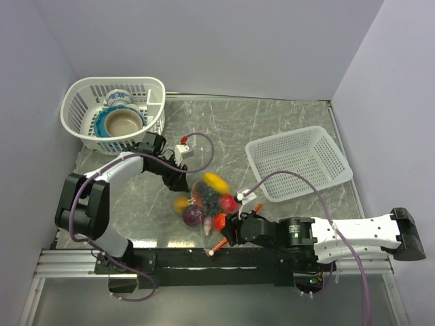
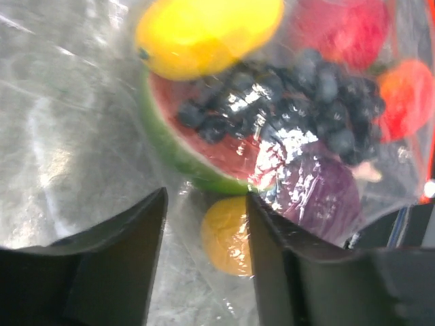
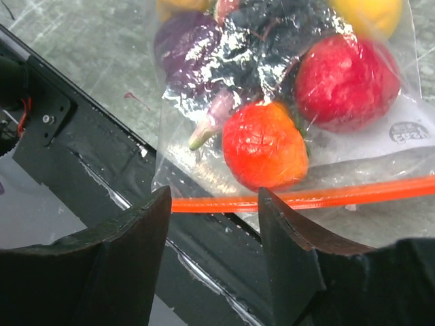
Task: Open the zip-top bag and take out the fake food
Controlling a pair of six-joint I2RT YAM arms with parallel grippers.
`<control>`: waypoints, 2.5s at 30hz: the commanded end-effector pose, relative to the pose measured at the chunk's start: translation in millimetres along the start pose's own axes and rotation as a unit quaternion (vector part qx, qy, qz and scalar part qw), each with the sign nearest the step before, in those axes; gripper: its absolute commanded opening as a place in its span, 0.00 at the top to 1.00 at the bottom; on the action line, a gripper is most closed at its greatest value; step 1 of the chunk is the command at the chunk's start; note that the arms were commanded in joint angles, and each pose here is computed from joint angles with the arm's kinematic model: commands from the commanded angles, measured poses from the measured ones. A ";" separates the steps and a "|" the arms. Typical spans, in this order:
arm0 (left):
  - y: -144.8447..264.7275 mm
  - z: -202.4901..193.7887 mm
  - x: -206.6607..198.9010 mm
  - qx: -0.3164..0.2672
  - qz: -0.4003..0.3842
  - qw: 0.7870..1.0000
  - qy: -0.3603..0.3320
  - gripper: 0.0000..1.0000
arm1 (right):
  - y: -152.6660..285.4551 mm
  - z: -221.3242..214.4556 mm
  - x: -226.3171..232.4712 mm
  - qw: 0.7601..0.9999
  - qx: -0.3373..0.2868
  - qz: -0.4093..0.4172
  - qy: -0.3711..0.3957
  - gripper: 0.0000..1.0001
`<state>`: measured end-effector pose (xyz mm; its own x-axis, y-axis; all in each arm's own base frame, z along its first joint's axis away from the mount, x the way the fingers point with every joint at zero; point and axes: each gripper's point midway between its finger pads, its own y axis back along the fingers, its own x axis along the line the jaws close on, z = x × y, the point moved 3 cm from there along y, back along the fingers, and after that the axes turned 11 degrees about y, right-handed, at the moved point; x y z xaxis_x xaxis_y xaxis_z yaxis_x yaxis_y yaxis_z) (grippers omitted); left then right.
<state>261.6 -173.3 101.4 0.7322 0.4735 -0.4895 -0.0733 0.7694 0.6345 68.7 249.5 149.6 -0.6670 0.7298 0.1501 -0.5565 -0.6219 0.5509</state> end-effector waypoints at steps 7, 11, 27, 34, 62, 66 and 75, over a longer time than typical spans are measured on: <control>-10.7 -8.8 -9.7 0.028 -0.056 0.998 -0.016 0.01 | 0.5 12.4 2.4 0.999 -0.021 -0.018 -0.018 0.37; -22.6 -13.6 5.5 0.045 -0.006 0.999 0.007 0.08 | 1.9 14.2 4.2 0.999 -0.027 -0.012 -0.020 0.36; 18.2 -10.3 6.2 0.091 0.078 0.992 -0.039 0.99 | -6.0 4.7 -4.8 0.999 -0.025 -0.038 0.000 0.34; 33.7 -28.0 20.0 0.109 0.157 0.980 -0.057 0.99 | -28.1 -12.6 -6.5 0.996 0.012 -0.083 0.043 0.24; 32.5 -60.8 48.4 0.143 0.241 0.956 -0.082 0.99 | -104.3 27.2 16.5 0.990 -0.019 -0.081 0.112 0.01; 33.5 -58.1 44.2 0.136 0.236 0.959 -0.082 0.99 | -118.8 29.0 13.8 0.994 -0.015 -0.060 0.095 0.00; 30.5 -54.5 32.1 0.126 0.218 0.965 -0.080 0.99 | -147.8 29.9 20.6 0.994 0.003 -0.047 0.100 0.09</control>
<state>250.6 -102.3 62.9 0.7522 0.6581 -0.0330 -0.2482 0.3294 0.9110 147.2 336.5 77.2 -0.6722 0.7298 -0.1241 -0.6317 -0.4780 0.6103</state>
